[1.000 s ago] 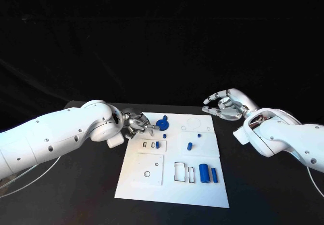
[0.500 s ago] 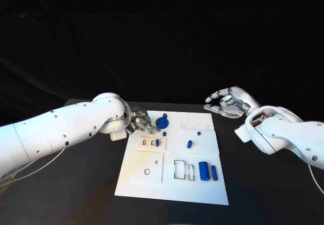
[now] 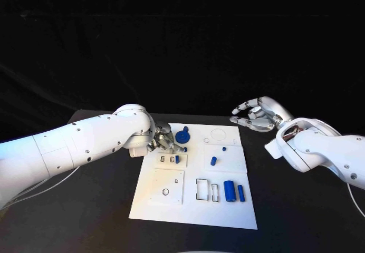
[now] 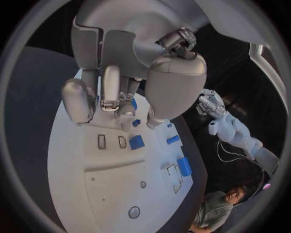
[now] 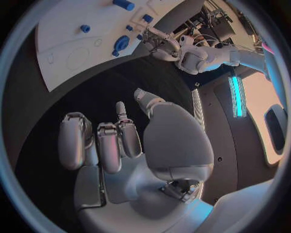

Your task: Assemble the parts on the task board

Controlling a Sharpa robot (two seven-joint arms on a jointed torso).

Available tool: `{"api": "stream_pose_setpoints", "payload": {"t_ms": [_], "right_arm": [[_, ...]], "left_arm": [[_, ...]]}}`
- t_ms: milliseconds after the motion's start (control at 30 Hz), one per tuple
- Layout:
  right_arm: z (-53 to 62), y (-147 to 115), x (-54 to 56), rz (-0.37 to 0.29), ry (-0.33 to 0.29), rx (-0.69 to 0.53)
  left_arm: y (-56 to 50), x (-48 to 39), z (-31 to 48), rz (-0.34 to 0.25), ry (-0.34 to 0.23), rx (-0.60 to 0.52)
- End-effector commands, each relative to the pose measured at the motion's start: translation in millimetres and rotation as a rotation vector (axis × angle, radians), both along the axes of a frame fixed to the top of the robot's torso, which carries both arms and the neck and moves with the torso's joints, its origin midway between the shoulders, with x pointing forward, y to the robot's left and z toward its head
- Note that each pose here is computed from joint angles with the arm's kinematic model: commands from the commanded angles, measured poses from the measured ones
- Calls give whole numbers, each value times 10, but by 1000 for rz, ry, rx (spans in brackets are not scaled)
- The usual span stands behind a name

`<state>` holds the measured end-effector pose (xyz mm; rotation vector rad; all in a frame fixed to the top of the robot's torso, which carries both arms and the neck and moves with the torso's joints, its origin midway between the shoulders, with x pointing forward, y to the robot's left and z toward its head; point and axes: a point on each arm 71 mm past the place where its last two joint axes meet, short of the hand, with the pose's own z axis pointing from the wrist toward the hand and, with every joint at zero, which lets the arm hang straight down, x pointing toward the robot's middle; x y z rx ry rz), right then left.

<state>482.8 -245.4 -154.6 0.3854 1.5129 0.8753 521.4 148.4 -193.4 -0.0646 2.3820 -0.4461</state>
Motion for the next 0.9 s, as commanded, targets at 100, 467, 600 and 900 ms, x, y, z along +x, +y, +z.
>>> {"api": "stream_pose_setpoints", "payload": {"t_ms": [100,467,600,900], "right_arm": [[-7,16,1,11,7,-9],[-24,34,14,12,16,-12],[-32,37,17,13,19,-12],[-40,40,20,12,24,-14]], "left_arm": [[-42,-8,-24,-25,27,25],[-94,-26,-61,-46,55,31],[-95,-30,-68,-51,63,34],[-95,-40,-81,-60,76,40]]}}
